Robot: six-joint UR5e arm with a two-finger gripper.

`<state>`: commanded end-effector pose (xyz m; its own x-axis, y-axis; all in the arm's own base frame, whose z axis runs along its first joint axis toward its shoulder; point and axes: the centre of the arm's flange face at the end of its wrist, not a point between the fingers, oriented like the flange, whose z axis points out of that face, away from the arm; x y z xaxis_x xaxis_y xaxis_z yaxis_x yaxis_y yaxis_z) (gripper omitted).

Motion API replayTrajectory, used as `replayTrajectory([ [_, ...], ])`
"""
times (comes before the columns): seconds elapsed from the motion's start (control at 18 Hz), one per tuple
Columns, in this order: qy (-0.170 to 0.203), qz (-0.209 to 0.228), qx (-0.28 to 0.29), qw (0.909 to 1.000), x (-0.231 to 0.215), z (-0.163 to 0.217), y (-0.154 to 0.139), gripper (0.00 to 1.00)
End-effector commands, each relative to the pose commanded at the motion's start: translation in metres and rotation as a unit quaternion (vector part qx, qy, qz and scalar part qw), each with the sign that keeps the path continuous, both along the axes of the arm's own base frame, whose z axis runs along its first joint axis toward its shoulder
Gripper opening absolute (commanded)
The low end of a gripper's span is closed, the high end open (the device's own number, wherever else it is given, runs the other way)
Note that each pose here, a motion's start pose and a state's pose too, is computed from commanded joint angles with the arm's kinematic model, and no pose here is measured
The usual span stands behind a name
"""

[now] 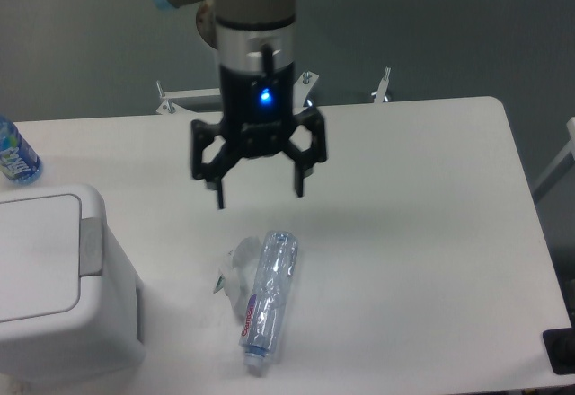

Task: Open the trash can
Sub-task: 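Move the gripper down and over toward the white trash can lid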

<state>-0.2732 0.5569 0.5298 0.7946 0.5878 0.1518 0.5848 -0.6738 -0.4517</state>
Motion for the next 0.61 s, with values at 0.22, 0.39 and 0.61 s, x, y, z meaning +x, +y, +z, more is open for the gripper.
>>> replayTrajectory([
  [0.22, -0.007, -0.013, -0.006, 0.9999, 0.015, -0.01, 0.014, 1.0],
  [0.39, -0.011, -0.02, -0.007, 0.9997, 0.027, -0.013, 0.022, 1.0],
  [0.61, -0.017, -0.024, -0.01, 0.9995, 0.038, -0.019, 0.032, 1.0],
])
